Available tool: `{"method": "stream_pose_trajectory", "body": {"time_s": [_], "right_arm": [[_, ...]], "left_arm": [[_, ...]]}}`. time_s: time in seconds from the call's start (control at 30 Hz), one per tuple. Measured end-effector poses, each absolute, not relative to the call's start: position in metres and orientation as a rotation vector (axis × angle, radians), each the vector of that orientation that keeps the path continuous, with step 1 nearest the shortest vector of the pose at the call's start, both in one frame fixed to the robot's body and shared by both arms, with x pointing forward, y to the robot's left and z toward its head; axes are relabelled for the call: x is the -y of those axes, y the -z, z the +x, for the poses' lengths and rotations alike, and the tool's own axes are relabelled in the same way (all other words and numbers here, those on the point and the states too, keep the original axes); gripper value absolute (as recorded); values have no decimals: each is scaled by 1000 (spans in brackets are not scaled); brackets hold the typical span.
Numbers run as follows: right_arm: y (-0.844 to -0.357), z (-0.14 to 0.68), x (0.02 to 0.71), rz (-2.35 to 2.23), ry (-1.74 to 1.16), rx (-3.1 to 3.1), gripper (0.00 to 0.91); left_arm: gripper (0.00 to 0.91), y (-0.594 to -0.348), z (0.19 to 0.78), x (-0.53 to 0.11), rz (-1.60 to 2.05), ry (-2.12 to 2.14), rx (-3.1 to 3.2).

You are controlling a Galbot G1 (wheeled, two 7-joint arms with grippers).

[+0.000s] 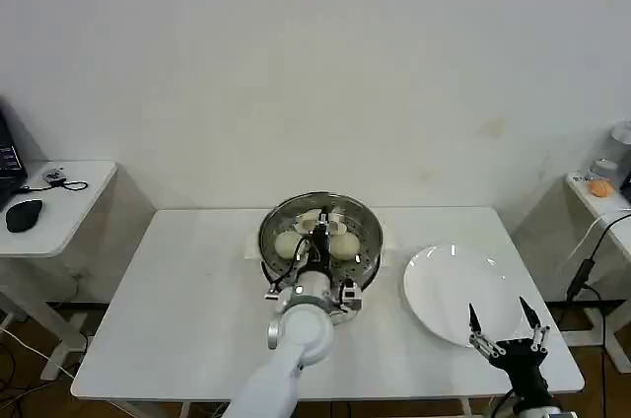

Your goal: Take steamed baozi put them in steamer then cover it.

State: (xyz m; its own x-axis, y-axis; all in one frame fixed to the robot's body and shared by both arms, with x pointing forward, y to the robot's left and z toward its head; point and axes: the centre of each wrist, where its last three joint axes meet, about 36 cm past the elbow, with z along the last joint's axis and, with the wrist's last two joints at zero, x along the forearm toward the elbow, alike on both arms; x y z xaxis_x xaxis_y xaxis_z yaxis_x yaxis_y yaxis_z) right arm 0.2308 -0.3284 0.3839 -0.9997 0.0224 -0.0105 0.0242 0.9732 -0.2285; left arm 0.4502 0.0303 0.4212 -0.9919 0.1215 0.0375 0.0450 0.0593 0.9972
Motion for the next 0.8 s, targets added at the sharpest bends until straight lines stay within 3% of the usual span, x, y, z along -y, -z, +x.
{"method": "stream_pose_trajectory", "body": {"time_s": [0.8], "right_arm": [[-378,228,323,28,361,-3130,907]], "left_arm": [[907,-444,404,-63,183,-1979,-2275]]}}
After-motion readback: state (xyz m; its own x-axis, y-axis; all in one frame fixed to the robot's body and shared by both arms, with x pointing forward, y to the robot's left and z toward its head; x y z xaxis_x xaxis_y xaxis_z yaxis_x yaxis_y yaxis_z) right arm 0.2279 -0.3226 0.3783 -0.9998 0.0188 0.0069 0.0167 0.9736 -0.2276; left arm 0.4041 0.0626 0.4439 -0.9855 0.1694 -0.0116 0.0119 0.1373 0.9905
